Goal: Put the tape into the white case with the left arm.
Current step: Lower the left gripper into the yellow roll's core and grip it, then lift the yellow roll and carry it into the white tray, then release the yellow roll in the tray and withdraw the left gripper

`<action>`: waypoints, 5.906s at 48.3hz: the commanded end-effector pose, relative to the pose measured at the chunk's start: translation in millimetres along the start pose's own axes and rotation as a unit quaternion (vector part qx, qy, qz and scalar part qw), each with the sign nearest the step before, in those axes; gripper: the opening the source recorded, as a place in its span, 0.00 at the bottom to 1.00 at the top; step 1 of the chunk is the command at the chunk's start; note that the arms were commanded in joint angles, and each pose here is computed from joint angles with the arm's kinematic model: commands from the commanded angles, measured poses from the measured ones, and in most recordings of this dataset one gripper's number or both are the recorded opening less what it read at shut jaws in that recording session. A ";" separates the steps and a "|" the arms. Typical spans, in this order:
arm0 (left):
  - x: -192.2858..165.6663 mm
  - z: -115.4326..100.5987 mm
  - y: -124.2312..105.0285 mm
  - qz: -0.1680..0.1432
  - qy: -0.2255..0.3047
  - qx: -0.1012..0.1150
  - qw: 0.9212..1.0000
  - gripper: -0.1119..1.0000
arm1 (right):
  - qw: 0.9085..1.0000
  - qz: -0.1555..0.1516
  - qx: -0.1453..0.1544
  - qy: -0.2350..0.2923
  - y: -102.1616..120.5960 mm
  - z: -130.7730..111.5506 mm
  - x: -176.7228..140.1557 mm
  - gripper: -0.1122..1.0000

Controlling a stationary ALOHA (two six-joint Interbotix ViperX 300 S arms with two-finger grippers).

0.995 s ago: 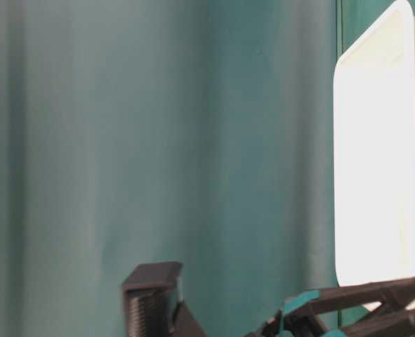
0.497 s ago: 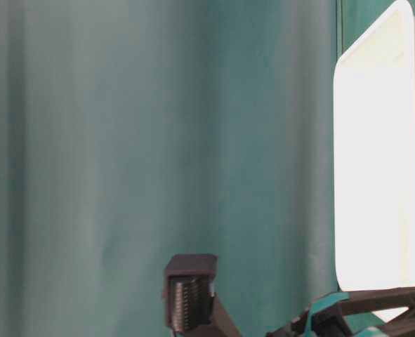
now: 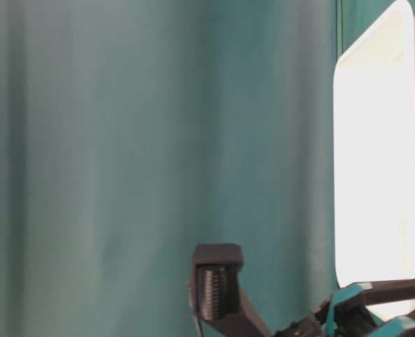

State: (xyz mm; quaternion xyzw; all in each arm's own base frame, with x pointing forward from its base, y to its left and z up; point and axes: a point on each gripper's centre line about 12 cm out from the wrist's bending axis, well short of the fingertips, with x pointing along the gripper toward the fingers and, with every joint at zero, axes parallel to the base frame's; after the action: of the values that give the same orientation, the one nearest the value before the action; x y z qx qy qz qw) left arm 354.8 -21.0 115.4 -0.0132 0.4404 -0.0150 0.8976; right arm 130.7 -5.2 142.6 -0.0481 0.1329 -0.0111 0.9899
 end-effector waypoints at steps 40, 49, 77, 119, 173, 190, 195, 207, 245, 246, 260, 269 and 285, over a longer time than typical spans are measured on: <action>13.6 9.8 2.5 0.002 -0.021 -0.003 1.000 0.69 | 1.000 0.000 0.001 -0.008 -0.4 5.4 0.7 0.99; 12.7 10.6 3.6 0.003 -0.022 -0.005 1.000 0.40 | 1.000 -0.001 0.001 -0.008 -0.6 5.4 0.7 0.99; 8.8 13.1 1.7 0.001 -0.026 -0.004 1.000 0.33 | 1.000 0.000 0.001 -0.008 -0.4 5.4 0.7 0.99; -53.0 79.0 31.9 0.028 -0.107 -0.021 0.994 0.33 | 1.000 -0.001 0.001 -0.008 -0.6 5.4 0.7 0.99; -2.7 84.1 164.9 0.134 -0.064 -0.023 0.989 0.33 | 1.000 0.000 0.000 -0.008 -0.4 5.6 0.6 0.99; 7.1 79.4 165.5 0.131 -0.056 -0.024 0.989 0.33 | 1.000 0.000 0.001 -0.008 -0.4 5.6 0.6 0.99; 8.3 78.7 165.5 0.131 -0.054 -0.024 0.990 0.33 | 1.000 -0.001 0.000 -0.008 -0.6 5.6 0.6 0.99; 9.1 76.4 164.4 0.130 -0.052 -0.024 0.990 0.34 | 1.000 -0.001 0.001 -0.008 -0.6 5.6 0.6 0.99; -17.3 82.9 144.8 0.122 -0.068 -0.011 0.990 0.72 | 1.000 -0.001 0.001 -0.008 -0.5 4.9 0.6 0.99; -18.5 82.0 142.9 0.121 -0.068 -0.010 0.990 0.72 | 1.000 0.000 0.001 -0.008 -0.4 5.6 0.6 0.99; -38.0 77.2 115.2 0.105 -0.079 0.006 0.991 0.72 | 1.000 -0.001 0.001 -0.008 -0.6 5.6 0.6 0.99; -45.9 76.6 94.1 0.090 -0.086 0.022 0.992 0.72 | 1.000 0.000 0.001 -0.009 -0.4 5.3 0.4 0.99; -44.9 84.1 36.6 0.038 -0.098 0.045 0.993 0.72 | 1.000 -0.001 0.001 -0.008 -0.5 5.1 0.5 0.99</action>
State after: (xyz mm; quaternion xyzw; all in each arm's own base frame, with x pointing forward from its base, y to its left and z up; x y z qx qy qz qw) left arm 391.4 27.7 184.0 0.0465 0.3723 0.0070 0.9269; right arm 130.7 -5.2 143.0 -0.0482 0.1313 -0.0112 0.9901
